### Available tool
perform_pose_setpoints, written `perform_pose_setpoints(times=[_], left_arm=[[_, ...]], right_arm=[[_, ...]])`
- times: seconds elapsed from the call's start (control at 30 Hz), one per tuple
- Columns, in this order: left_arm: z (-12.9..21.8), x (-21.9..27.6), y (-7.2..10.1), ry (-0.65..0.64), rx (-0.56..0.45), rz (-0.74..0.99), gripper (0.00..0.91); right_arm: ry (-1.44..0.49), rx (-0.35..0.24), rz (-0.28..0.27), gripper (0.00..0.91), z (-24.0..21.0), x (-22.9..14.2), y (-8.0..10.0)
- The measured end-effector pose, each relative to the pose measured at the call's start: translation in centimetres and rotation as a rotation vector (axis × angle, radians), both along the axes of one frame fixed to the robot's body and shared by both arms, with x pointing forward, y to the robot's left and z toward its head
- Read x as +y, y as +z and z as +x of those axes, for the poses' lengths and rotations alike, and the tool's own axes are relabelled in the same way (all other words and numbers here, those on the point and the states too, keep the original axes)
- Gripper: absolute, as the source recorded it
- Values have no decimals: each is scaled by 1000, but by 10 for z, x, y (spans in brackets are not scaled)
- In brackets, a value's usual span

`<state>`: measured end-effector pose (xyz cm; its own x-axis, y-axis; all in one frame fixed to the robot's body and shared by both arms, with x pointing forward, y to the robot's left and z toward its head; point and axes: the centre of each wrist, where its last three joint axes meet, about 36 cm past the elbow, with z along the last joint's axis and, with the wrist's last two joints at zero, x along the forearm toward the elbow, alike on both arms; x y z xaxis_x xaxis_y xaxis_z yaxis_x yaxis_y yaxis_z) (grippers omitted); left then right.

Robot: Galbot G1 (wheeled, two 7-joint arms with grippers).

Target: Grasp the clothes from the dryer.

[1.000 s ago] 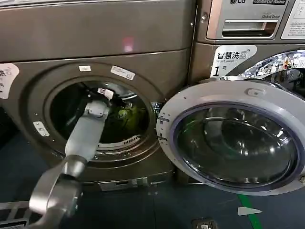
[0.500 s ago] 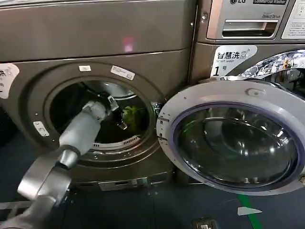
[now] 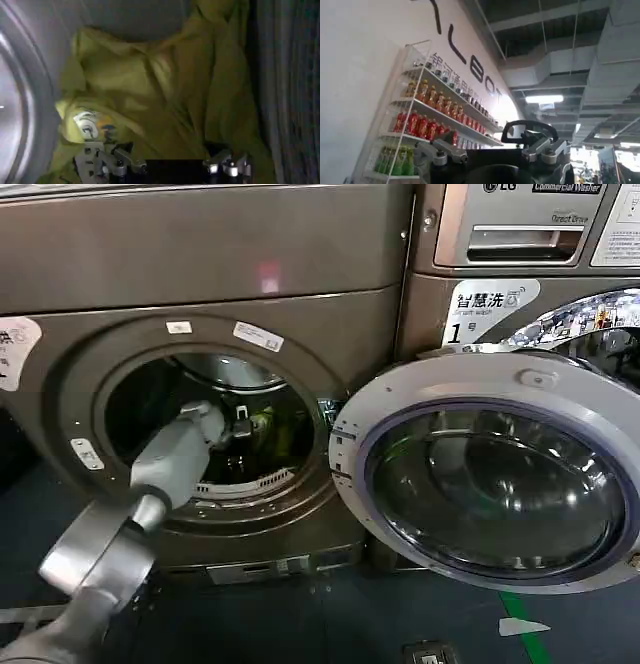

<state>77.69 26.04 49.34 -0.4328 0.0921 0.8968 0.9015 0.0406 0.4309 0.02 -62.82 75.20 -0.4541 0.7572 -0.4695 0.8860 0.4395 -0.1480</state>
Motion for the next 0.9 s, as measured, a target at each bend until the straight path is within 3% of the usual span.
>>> perform_pose_setpoints(times=[0.23,0.4,0.43,0.47,0.5,0.53,0.63,0.77,0.9], left_arm=[[-2,-5,-11,-17,23,51,899],[-3,-5,-15,-23,31,73,808],[-3,-5,-16,-24,33,75,671],[-3,-6,-18,-25,36,78,603],[-4,-6,-18,-26,38,80,455],[-4,-7,-19,-26,39,80,410],[-4,-8,-21,-26,44,80,125],[-4,-9,-23,-22,44,82,23],[-5,-9,-24,-25,43,77,23]], right_arm=[[3,1,3,907,2,-1,-3],[5,4,6,907,2,-1,-5],[5,4,7,907,3,-1,-6],[5,4,7,907,2,-1,-6],[5,4,6,907,2,-1,-6],[5,3,7,907,2,-1,-6],[3,2,8,907,1,-2,-7],[2,2,8,907,1,-3,-7],[0,2,12,907,0,-4,-9]])
